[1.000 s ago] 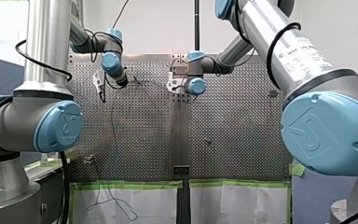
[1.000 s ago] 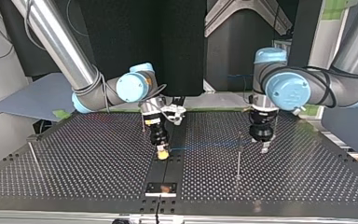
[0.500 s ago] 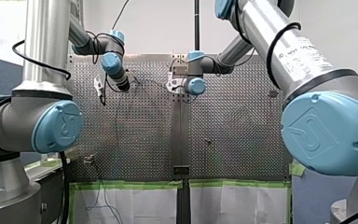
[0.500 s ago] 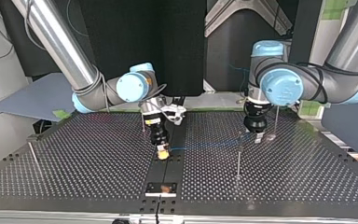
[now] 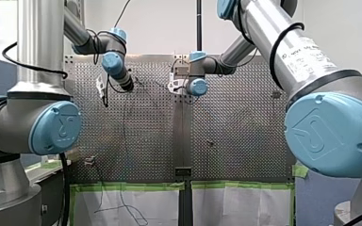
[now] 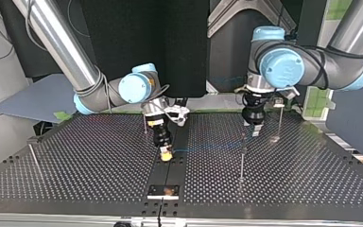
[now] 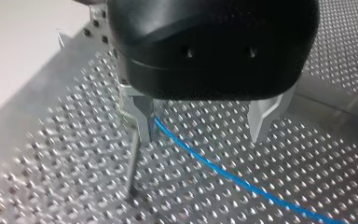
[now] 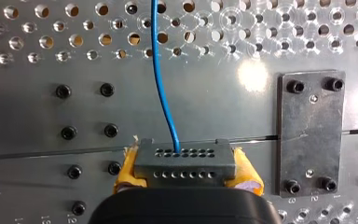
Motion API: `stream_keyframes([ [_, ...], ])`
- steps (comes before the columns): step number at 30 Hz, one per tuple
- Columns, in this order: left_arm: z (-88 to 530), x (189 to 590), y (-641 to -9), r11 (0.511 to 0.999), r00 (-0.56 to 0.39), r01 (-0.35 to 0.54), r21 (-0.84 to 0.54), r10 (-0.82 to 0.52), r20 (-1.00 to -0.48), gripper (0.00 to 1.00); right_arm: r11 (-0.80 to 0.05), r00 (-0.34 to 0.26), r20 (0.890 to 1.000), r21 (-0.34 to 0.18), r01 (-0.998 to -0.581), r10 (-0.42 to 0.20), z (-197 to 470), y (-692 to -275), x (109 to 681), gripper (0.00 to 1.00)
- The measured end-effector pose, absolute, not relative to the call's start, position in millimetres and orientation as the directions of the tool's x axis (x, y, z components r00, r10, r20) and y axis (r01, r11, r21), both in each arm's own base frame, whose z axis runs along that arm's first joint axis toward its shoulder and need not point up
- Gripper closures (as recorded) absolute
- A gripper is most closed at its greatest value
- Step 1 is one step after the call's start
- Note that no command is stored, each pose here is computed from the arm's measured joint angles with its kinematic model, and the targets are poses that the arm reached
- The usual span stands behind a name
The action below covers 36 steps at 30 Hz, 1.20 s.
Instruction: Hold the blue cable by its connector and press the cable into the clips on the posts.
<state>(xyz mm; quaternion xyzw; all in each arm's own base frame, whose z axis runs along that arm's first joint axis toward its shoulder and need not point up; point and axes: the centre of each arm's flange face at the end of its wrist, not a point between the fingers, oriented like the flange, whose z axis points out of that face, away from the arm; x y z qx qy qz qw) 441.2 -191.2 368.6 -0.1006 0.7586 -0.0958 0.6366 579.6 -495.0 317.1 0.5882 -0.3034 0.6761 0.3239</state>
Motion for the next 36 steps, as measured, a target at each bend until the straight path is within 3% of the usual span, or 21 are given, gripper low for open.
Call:
stream_keyframes([
  [9, 391.0, 427.5, -195.1, 0.962, -0.125, -0.003, -0.272, -0.270, -0.955, 0.00, -0.608, -0.096, 0.992, -0.028, -0.793, 0.080, 316.8, -493.4, 580.8, 1.00],
  [36, 392.3, 423.0, -202.4, 0.969, -0.127, 0.018, -0.245, -0.241, -0.962, 0.00, -0.606, -0.092, 0.993, -0.027, -0.795, 0.077, 315.7, -494.6, 579.4, 1.00],
])
